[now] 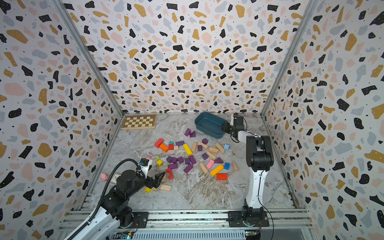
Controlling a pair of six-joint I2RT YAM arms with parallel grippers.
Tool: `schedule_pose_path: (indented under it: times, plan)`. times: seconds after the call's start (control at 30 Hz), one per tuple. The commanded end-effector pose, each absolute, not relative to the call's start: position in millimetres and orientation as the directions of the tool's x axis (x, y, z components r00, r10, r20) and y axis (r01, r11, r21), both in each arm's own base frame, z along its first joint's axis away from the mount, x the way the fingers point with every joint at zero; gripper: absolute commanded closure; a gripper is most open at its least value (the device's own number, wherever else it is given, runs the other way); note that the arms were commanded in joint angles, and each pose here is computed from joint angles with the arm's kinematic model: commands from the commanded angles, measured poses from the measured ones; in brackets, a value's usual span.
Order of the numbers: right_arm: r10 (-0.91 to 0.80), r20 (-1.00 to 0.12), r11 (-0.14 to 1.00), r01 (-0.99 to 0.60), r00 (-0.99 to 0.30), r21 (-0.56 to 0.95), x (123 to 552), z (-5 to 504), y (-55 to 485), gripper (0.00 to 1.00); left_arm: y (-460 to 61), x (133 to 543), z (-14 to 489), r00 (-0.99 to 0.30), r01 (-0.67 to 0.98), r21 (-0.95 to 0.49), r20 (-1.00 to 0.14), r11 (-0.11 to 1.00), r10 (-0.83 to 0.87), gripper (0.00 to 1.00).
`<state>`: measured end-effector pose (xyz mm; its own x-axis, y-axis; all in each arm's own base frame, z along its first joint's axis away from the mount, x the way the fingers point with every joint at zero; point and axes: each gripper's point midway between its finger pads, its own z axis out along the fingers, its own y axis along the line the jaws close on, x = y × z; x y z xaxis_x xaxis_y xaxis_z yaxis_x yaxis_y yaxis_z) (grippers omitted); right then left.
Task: Pick purple bricks into the storage bin
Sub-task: Pick up the storage box at the center of the board.
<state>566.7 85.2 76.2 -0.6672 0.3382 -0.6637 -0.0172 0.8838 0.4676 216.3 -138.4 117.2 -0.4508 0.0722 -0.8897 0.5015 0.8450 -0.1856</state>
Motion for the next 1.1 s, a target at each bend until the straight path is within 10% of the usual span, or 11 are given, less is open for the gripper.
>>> schedule_pose_path:
  times: [0.0, 0.53, 1.07]
  plan:
    - [0.349, -0.644, 0.877, -0.005, -0.681, 0.481, 572, 80, 90, 0.55, -143, 222, 139, -0.395, 0.514, -0.193, -0.918, 0.836, 0.032, 0.01]
    - [0.408, -0.629, 0.845, 0.012, -0.662, 0.535, 591, 96, 94, 0.99, -140, 221, 140, -0.388, 0.504, -0.193, -0.921, 0.842, 0.021, 0.01]
    - [0.355, -0.71, 0.878, -0.043, -0.607, 0.477, 648, 146, 122, 1.0, -140, 221, 141, -0.385, 0.506, -0.192, -0.923, 0.841, 0.021, 0.01]
